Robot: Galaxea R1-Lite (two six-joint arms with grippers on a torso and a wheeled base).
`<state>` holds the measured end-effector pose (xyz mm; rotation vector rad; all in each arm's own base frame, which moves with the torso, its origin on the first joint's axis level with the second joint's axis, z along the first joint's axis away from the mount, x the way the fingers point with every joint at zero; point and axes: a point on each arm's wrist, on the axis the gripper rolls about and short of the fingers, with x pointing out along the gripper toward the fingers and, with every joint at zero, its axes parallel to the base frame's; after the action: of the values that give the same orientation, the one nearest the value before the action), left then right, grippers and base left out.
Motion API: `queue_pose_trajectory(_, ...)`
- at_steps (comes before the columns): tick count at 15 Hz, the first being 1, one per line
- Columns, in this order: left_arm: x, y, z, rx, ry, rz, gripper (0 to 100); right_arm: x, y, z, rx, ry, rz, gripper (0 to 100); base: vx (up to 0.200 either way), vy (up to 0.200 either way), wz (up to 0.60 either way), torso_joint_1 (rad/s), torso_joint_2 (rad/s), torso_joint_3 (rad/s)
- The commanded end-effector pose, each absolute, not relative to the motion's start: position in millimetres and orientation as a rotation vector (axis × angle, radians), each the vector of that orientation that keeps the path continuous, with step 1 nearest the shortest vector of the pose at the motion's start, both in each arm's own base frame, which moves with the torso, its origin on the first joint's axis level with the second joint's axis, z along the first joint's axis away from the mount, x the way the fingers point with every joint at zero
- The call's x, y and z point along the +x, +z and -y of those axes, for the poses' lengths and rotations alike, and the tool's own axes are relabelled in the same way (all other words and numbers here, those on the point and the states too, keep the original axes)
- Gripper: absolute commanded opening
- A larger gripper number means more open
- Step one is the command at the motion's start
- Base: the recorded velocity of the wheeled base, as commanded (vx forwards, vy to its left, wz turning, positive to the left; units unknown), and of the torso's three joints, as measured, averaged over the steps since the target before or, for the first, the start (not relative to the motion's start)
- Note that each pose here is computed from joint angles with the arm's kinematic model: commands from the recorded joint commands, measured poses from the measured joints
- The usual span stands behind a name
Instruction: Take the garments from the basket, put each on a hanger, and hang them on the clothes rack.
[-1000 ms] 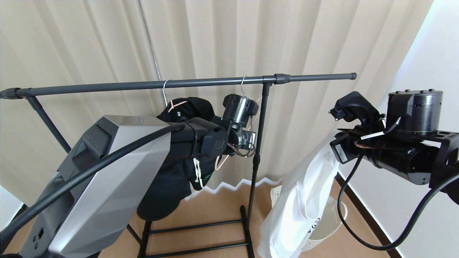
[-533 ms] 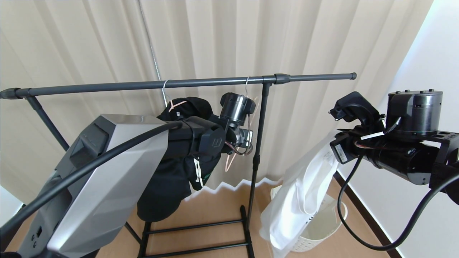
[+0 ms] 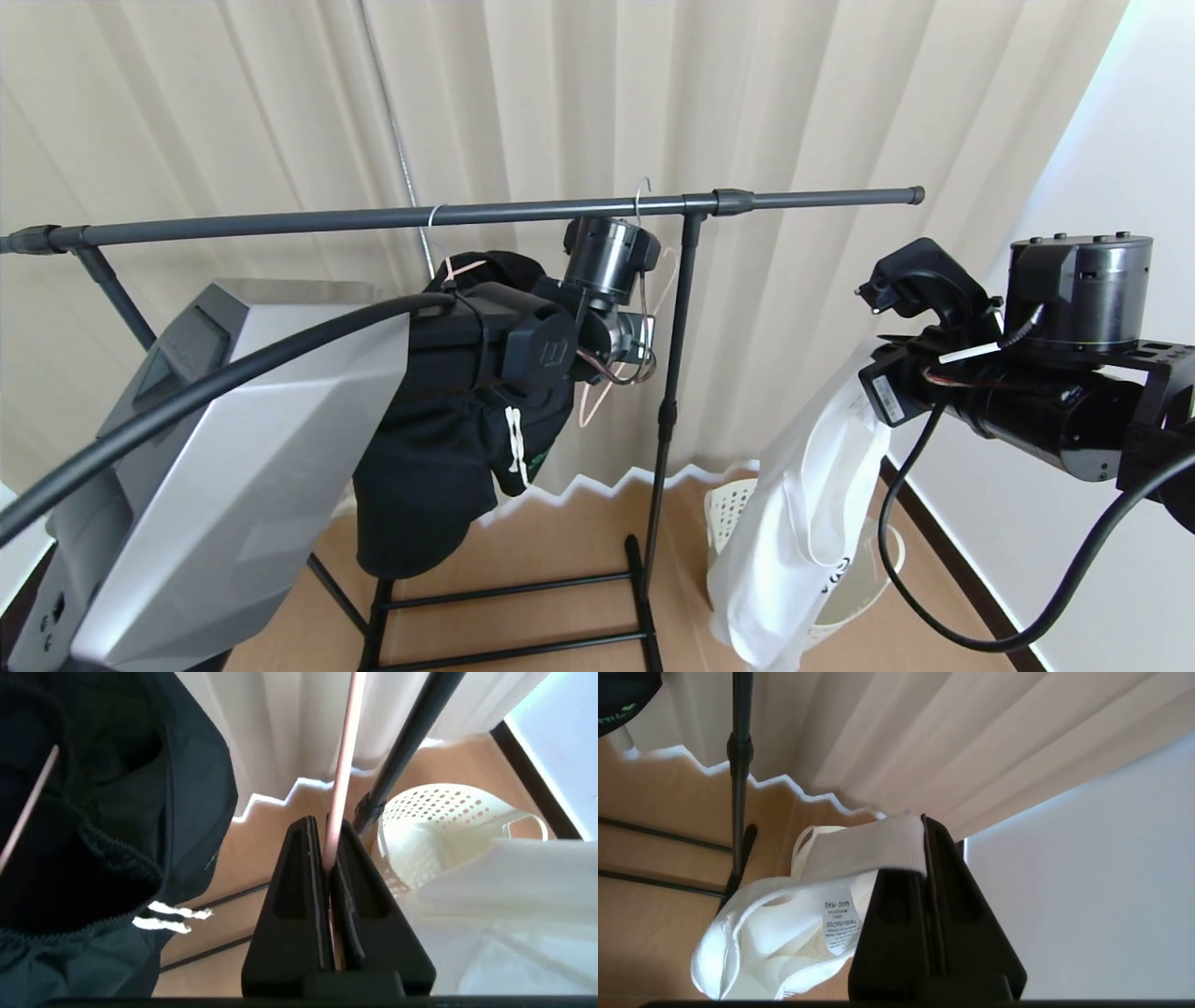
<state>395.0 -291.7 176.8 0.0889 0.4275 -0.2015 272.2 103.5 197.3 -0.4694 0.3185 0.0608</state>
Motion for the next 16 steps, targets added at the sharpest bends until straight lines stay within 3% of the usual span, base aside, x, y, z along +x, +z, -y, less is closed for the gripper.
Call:
queue_pose_trajectory(1, 388.4, 196.0, 288.5, 0.065, -0.198, -0.391, 0, 272.3, 196.6, -103.6, -0.47, 0.061, -0.321, 0, 0.0, 0.0, 0.0, 0.0, 0.0, 0.0)
queue_pose_trajectory(11, 359.0, 209.6, 269.3, 0.072, -0.201, -0.415, 0, 272.3, 196.5, -103.6, -0.471, 0.062, -0.322, 0, 0.0, 0.0, 0.0, 0.0, 0.0, 0.0)
queue_pose_trajectory(16, 314.2, 211.6, 241.2, 0.069, -0.22, -0.395, 0, 272.1, 195.6, -104.5, -0.473, 0.065, -0.324, 0, 0.0, 0.0, 0.0, 0.0, 0.0, 0.0)
